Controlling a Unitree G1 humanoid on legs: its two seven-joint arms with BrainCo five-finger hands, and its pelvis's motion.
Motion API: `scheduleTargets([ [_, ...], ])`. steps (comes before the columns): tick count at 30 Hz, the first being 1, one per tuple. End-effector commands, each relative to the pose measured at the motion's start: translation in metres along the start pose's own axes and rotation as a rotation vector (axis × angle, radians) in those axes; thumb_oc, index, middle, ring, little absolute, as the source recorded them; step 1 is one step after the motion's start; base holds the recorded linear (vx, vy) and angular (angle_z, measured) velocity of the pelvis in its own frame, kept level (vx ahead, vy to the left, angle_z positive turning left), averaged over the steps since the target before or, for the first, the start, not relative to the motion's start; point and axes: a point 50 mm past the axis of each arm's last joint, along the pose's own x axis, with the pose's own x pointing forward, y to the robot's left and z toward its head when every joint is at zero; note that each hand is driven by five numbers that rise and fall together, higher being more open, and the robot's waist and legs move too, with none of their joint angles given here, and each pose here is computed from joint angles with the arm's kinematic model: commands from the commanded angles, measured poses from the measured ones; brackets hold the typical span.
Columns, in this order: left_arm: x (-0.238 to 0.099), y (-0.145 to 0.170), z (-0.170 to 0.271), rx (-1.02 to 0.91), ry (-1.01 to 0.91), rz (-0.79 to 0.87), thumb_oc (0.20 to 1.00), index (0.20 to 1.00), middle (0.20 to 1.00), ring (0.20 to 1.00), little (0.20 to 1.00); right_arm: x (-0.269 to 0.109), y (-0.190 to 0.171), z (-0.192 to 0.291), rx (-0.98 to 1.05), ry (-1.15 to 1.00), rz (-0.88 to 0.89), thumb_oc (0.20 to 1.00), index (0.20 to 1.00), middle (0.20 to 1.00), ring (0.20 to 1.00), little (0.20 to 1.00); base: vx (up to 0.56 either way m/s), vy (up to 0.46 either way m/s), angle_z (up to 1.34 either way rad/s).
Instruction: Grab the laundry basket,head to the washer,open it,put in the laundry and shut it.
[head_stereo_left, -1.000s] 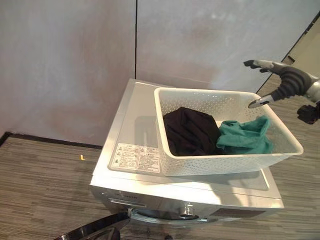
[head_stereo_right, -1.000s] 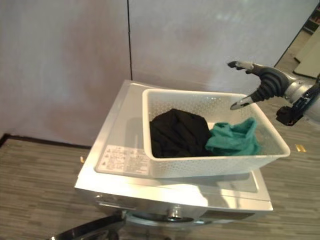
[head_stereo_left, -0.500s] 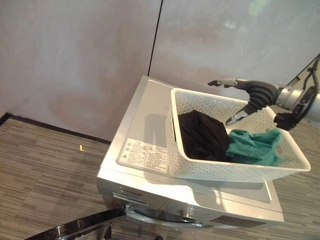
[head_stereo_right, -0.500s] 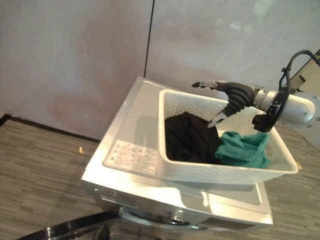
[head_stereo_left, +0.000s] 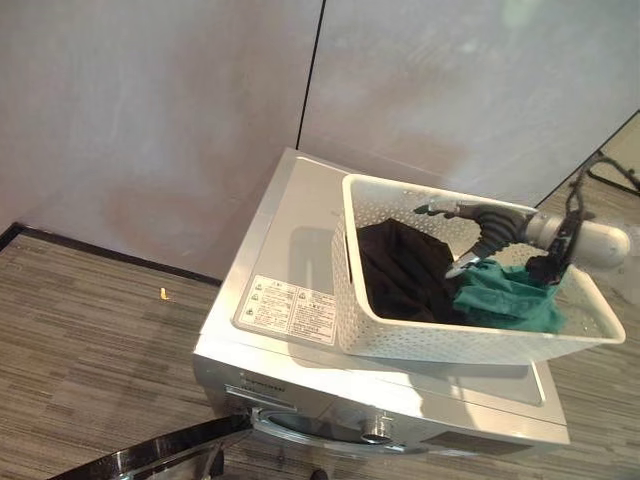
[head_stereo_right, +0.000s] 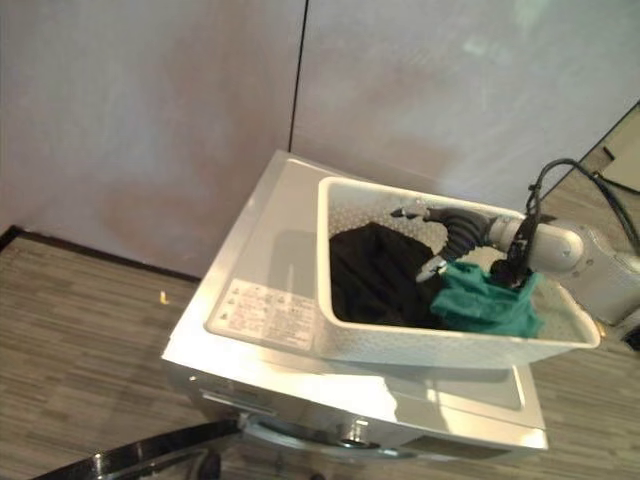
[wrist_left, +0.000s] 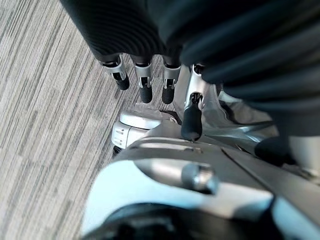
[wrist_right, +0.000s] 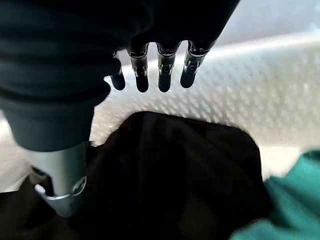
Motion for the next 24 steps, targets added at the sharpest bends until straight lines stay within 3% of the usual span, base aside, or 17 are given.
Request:
scheduleTargets([
  [1, 0.005, -0.027, 0.038, -0.005, -0.106, -0.080, 1.000, 1.000, 1.000, 1.000, 1.000, -0.006, -0.022, 0.008, -0.065, 0.007, -0.058, 1.000, 1.000, 1.000, 1.000, 1.000, -0.03, -0.027, 0.14],
  [14, 0.004, -0.021, 0.040, -0.193, -0.134, -0.083, 1.000, 1.000, 1.000, 1.000, 1.000, 0.019, -0.004, 0.003, -0.056, 0.030, 0.001, 1.000, 1.000, 1.000, 1.000, 1.000, -0.02, -0.026, 0.14],
  [22, 0.003, -0.010, 0.040, -0.236, -0.125, -0.050, 1.000, 1.000, 1.000, 1.000, 1.000, 0.022, 0.024, -0.009, -0.093, 0.113, 0.156, 1.000, 1.000, 1.000, 1.000, 1.000, 0.00, -0.027, 0.13],
  [23, 0.003, -0.010, 0.040, -0.233, -0.125, -0.049, 1.000, 1.000, 1.000, 1.000, 1.000, 0.023, 0.027, -0.009, -0.082, 0.110, 0.159, 0.300, 0.300, 0.300, 0.300, 0.300, 0.00, -0.013, 0.07],
  [24, 0.003, -0.010, 0.040, -0.236, -0.124, -0.046, 1.000, 1.000, 1.000, 1.000, 1.000, 0.022, 0.027, -0.011, -0.074, 0.114, 0.152, 0.200, 0.200, 0.200, 0.200, 0.200, 0.00, -0.008, 0.03],
])
